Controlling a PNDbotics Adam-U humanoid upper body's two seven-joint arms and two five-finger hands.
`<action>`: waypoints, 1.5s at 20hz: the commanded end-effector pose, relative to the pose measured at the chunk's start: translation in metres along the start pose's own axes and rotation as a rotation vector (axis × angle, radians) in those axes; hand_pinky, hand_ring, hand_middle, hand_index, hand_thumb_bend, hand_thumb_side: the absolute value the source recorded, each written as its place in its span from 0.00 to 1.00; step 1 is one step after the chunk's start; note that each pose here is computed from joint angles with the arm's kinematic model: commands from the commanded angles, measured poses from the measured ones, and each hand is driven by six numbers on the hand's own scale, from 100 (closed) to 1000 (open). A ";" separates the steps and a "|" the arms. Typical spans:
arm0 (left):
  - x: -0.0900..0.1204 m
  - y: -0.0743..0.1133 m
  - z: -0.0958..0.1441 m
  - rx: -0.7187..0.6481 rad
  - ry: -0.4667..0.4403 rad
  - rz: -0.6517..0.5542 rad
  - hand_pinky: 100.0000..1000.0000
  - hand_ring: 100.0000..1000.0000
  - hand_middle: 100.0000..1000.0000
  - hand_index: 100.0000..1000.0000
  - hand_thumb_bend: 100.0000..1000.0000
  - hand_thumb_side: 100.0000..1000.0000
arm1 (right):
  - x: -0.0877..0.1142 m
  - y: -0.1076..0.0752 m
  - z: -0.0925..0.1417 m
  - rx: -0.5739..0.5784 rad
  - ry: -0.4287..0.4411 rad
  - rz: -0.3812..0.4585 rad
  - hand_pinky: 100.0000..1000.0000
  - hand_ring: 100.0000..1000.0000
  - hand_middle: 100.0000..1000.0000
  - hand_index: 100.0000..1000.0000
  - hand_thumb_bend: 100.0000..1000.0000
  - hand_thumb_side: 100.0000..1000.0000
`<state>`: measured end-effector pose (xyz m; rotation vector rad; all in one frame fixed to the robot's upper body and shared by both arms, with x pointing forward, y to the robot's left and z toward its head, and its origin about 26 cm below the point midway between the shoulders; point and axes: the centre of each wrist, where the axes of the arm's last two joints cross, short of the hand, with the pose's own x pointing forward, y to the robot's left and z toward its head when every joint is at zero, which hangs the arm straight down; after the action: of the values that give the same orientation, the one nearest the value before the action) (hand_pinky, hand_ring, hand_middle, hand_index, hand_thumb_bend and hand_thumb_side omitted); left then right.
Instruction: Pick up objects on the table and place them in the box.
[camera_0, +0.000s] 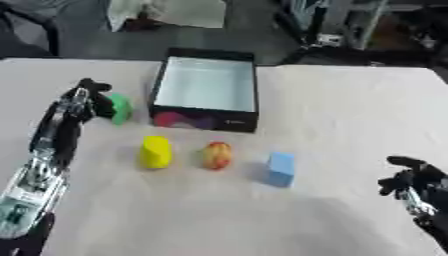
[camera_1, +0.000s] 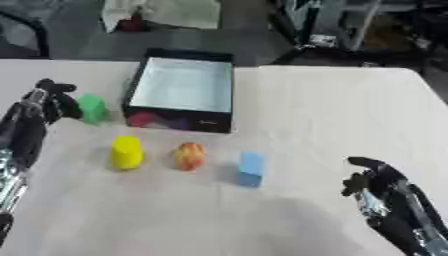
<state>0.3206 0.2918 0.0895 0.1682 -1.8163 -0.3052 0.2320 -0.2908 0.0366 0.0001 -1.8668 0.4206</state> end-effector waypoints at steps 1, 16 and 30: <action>0.009 0.008 -0.003 0.010 -0.031 -0.024 0.58 0.48 0.43 0.70 0.00 0.91 | 0.006 -0.003 -0.002 0.004 -0.022 0.013 0.65 0.43 0.24 0.75 0.00 0.41; 0.009 0.009 -0.003 0.011 -0.032 -0.026 0.58 0.48 0.43 0.70 0.00 0.90 | 0.006 -0.003 -0.003 0.003 -0.025 0.014 0.65 0.43 0.24 0.75 0.00 0.41; 0.093 0.087 -0.073 -0.249 0.055 -0.999 0.74 0.70 0.74 0.91 0.16 0.53 | 0.004 -0.004 0.000 0.015 -0.007 0.022 0.65 0.43 0.24 0.75 0.00 0.41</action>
<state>0.3692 0.3279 0.2052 0.8079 -1.6225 -1.0714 0.2308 -0.2912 0.0358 0.0009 -1.8602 0.4228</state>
